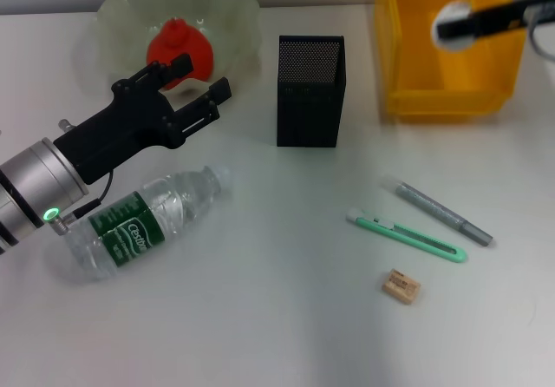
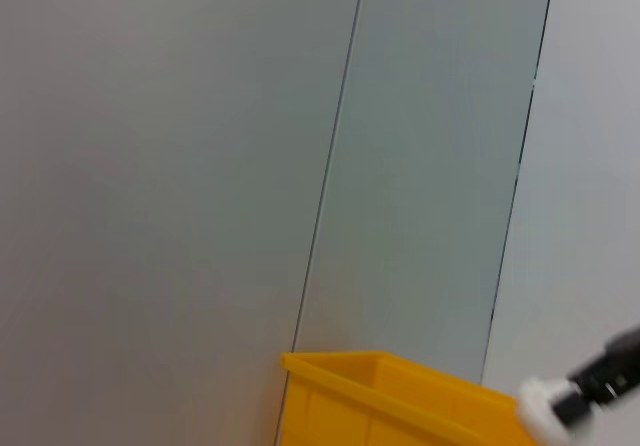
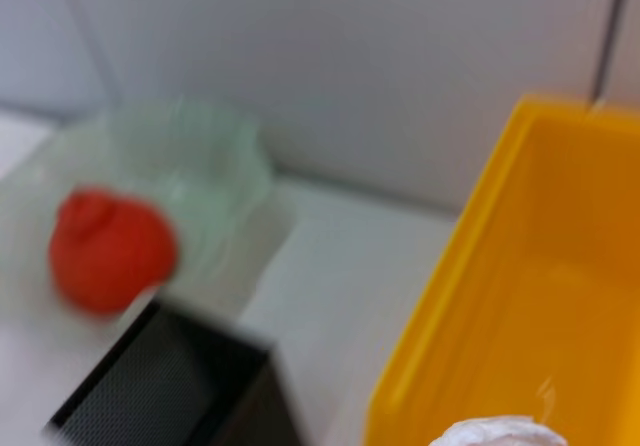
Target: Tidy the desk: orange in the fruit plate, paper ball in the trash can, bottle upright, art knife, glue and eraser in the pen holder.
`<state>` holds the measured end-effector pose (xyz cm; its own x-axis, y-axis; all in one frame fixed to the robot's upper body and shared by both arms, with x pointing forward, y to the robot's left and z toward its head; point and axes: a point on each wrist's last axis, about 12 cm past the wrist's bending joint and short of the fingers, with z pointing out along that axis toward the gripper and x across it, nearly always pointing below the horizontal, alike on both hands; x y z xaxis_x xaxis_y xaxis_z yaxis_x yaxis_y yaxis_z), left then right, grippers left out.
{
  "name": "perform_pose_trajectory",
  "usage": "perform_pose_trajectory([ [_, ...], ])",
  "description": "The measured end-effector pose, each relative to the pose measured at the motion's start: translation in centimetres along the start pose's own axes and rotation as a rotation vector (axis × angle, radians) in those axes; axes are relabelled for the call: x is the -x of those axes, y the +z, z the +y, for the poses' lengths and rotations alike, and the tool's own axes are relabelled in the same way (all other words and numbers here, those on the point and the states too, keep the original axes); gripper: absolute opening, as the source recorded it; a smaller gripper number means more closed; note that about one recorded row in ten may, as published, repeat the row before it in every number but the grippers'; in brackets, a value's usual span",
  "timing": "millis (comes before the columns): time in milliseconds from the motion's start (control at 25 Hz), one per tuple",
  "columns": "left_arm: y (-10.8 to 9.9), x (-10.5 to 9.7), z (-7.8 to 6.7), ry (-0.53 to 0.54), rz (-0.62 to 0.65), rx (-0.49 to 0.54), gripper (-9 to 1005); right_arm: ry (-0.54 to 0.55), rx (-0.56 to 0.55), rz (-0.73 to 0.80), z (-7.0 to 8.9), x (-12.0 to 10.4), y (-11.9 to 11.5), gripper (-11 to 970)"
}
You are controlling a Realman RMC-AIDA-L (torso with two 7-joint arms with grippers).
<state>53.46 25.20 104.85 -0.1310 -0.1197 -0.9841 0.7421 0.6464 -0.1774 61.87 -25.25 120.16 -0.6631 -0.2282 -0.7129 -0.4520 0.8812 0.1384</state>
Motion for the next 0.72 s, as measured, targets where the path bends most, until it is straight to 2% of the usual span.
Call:
perform_pose_trajectory([
  [160, 0.1, 0.0, 0.0, 0.001, 0.000, -0.002, 695, -0.002, -0.061, -0.092, -0.9, 1.3, 0.1, 462],
  [320, 0.2, 0.1, 0.0, 0.002, -0.002, -0.005, 692, -0.035, -0.087, -0.126, -1.1, 2.0, 1.2, 462],
  [560, 0.3, 0.2, 0.0, -0.004, -0.008, -0.001, 686, -0.036, -0.105, -0.142, -1.5, 1.8, 2.3, 557],
  [720, 0.4, 0.3, 0.0, -0.006, -0.012, -0.003, 683, -0.032, -0.069, -0.156, -2.0, 0.2, 2.1, 715],
])
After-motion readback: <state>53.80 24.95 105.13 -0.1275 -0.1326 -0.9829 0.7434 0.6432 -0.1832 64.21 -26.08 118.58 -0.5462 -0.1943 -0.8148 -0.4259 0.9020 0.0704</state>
